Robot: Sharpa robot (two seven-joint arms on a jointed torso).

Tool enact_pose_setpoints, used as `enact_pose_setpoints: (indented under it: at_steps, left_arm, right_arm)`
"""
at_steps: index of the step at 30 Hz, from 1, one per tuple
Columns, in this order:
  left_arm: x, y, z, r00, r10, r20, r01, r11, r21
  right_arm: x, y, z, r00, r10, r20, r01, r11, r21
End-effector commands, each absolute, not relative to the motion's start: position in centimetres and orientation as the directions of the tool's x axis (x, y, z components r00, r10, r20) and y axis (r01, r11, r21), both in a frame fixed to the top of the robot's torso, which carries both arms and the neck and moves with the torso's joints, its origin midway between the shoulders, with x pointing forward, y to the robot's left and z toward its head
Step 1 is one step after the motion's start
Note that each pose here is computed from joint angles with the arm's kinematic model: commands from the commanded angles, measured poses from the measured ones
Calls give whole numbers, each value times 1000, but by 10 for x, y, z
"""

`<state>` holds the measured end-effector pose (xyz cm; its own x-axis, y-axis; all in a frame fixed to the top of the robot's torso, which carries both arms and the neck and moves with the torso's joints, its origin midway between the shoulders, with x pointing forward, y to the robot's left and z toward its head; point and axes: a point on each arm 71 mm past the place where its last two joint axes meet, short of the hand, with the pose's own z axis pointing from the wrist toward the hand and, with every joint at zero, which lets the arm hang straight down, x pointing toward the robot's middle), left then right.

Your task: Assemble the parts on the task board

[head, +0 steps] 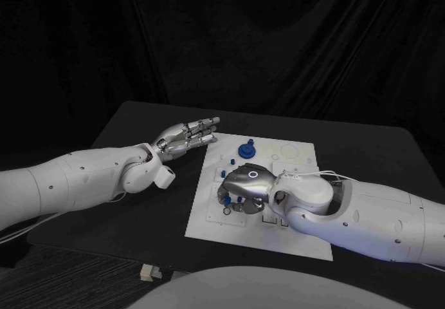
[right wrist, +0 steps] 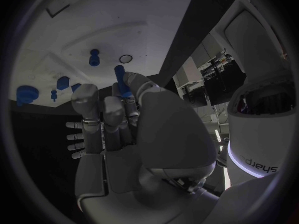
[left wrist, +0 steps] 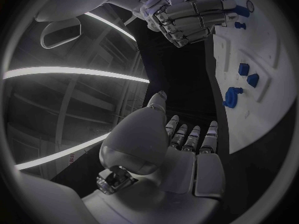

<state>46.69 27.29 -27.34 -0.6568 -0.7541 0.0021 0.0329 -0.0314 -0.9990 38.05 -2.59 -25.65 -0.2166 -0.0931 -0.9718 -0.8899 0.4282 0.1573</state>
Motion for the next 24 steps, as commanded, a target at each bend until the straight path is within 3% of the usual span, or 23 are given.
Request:
enact_pose_setpoints:
  at_steps: [1,24]
  left_arm:
    - [466,271,-271,-660,-751,15,57,-70,-996]
    - [465,273,-273,-661,-750,19,48,-68,-997]
  right_arm:
    - [380,-27,-258,-213,-95,-972,-883,444,150]
    - [375,-27,-273,-241,-93,-966,-877,448,176]
